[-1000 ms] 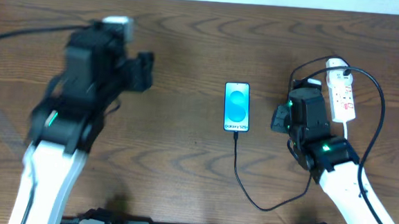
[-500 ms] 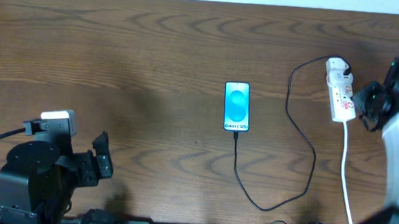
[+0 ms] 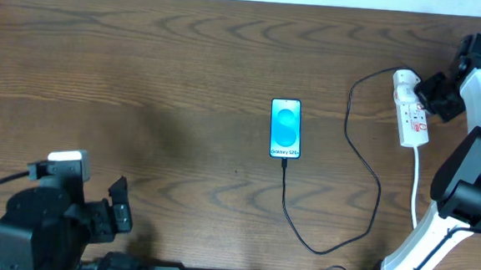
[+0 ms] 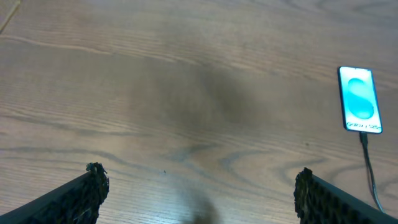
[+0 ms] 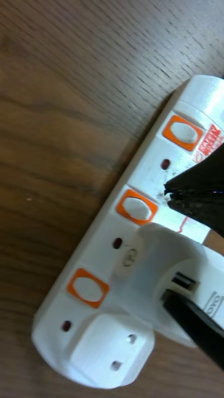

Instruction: Plug charger to phone and switch on socket

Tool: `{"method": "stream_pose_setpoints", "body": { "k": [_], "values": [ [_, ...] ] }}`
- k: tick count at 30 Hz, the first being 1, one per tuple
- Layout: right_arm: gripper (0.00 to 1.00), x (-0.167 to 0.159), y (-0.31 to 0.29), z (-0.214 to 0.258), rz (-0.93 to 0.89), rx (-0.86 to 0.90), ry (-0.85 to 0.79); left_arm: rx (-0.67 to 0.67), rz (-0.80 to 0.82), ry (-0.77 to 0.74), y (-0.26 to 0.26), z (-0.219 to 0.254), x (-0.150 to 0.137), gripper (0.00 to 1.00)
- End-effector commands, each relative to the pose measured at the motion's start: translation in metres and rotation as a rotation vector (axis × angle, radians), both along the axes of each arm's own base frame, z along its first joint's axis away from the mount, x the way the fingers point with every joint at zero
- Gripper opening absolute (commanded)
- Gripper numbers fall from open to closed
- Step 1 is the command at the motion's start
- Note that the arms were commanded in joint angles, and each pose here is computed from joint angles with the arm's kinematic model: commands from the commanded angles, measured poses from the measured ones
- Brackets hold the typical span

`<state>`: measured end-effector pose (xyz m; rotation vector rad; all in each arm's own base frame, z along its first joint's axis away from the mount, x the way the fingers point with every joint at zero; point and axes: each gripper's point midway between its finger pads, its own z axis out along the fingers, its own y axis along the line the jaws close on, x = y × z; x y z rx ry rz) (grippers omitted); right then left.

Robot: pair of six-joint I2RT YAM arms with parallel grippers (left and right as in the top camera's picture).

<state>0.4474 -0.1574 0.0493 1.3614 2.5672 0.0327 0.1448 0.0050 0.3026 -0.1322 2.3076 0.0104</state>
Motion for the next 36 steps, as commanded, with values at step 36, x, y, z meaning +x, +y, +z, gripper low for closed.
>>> {"method": "stream_pose_setpoints", "body": {
  "k": [36],
  "values": [
    [0.01, 0.005, 0.019, 0.248, 0.165, -0.295, -0.551, -0.026, 0.009, -0.202, 0.011, 0.019, -0.046, 0.97]
  ]
}}
